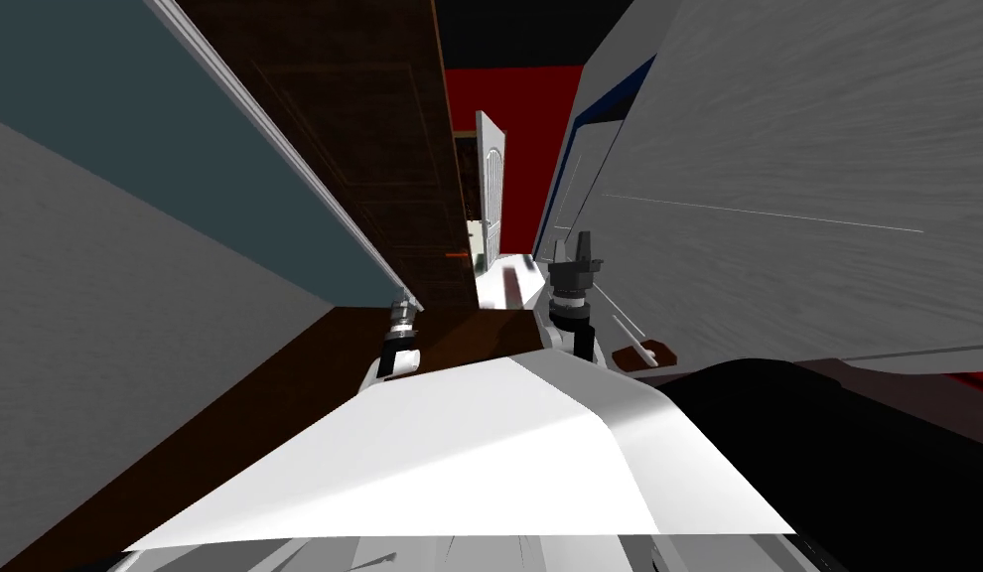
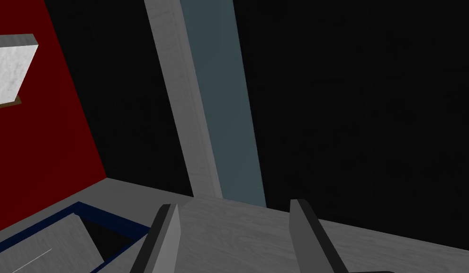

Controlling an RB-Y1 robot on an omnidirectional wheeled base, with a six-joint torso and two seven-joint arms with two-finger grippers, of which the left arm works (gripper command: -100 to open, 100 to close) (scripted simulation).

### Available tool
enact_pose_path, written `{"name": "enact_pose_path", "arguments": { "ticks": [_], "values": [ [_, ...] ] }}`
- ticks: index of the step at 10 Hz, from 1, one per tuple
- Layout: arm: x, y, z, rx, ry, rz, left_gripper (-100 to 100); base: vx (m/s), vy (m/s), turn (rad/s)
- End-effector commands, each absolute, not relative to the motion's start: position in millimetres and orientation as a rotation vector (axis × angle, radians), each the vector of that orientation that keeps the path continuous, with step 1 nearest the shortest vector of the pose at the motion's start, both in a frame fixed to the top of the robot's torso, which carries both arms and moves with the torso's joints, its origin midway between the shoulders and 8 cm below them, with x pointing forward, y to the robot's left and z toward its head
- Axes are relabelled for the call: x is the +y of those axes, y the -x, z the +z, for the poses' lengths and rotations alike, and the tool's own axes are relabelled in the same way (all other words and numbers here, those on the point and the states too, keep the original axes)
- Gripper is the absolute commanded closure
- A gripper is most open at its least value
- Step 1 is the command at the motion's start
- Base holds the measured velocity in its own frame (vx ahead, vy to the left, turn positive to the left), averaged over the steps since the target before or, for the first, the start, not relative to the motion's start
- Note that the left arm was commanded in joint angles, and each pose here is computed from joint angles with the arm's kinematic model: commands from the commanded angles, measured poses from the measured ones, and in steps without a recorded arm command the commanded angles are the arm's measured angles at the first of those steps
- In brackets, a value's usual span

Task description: Pull the door open

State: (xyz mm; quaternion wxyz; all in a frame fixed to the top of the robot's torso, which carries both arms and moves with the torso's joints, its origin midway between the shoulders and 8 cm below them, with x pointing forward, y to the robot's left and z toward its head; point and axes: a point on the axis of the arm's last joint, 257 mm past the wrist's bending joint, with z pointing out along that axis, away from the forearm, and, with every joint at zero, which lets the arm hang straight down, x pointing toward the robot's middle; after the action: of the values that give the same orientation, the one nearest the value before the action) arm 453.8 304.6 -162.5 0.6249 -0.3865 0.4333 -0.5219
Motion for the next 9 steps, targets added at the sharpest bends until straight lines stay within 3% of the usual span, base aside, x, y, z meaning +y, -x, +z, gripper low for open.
{"name": "enact_pose_path", "arguments": {
  "ticks": [1,9],
  "values": [
    [306,-460,-174,1.012,0.909,-1.205,-100,0.104,-0.005,-0.099],
    [319,-489,-222,1.088,1.018,-1.218,-100,0.104,-0.018,-0.102]
  ]
}}
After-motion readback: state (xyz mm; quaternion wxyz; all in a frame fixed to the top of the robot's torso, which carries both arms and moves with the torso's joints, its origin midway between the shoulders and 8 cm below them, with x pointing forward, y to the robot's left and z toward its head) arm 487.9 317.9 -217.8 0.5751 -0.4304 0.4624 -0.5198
